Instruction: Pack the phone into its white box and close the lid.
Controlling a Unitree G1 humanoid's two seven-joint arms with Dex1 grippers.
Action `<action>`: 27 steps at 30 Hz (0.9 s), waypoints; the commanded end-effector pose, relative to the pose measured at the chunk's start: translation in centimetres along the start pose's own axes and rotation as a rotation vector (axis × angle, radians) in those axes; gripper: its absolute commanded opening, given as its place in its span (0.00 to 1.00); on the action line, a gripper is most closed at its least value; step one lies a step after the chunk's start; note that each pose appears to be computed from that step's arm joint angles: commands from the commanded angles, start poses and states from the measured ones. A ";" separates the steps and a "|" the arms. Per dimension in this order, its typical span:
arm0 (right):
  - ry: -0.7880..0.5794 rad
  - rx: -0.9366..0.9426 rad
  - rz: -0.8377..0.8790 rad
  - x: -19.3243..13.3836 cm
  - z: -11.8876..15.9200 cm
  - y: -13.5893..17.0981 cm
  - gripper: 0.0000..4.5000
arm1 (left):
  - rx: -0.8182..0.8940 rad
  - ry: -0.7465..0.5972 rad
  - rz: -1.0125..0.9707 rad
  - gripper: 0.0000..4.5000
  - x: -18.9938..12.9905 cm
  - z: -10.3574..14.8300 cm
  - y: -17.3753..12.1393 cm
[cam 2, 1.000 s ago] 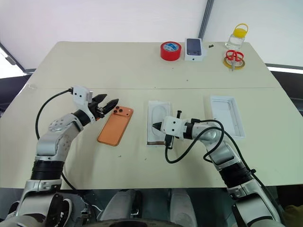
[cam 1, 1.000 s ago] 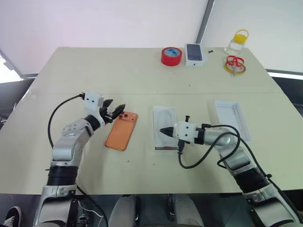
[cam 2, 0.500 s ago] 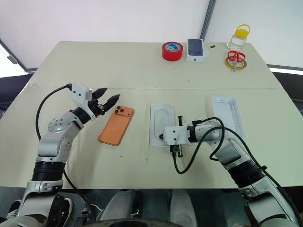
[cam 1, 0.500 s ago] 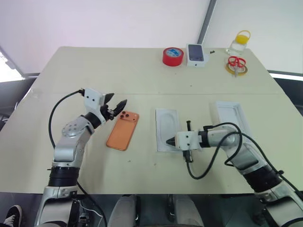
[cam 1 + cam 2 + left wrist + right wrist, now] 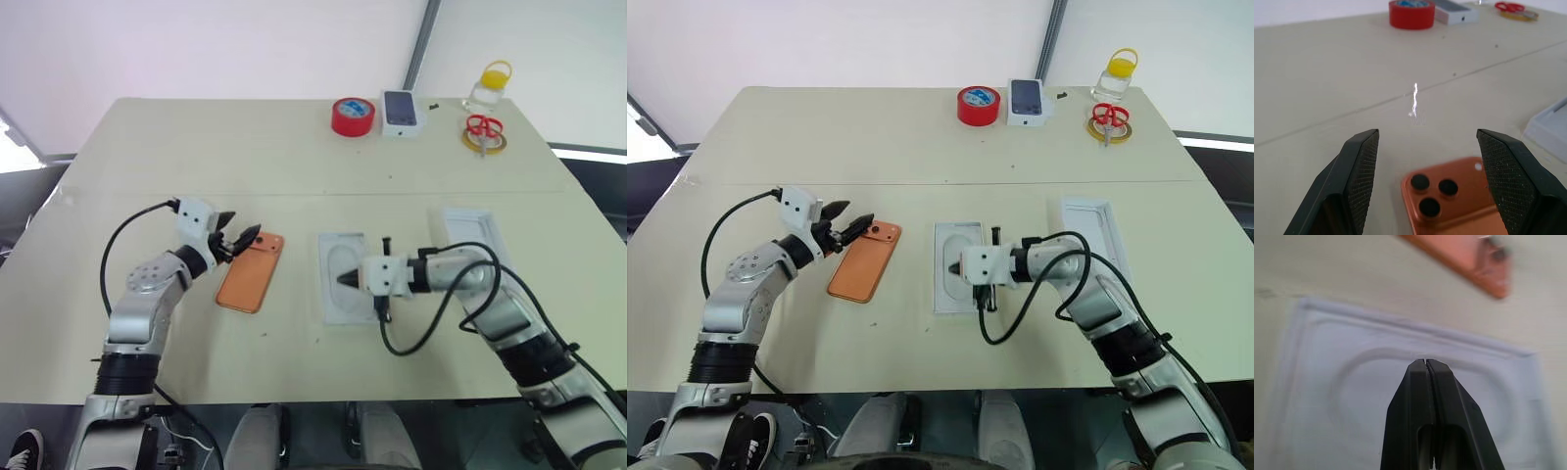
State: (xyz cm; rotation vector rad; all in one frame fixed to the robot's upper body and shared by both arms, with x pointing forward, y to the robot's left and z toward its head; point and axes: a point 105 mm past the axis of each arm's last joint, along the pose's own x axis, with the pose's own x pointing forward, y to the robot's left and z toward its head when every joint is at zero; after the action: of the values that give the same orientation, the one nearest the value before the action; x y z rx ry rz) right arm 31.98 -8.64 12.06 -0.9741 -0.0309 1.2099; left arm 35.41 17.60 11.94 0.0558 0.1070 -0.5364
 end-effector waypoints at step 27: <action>0.032 0.228 0.189 9.5 3.1 -0.1 0.01 | -0.549 0.485 -0.254 0.74 -3.8 -6.3 -1.9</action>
State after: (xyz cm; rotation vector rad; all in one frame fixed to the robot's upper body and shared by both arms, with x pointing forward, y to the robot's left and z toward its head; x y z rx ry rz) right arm 34.42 0.00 9.29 -0.8049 0.2426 1.3214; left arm 32.61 20.08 9.45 -0.3101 0.5700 -0.6842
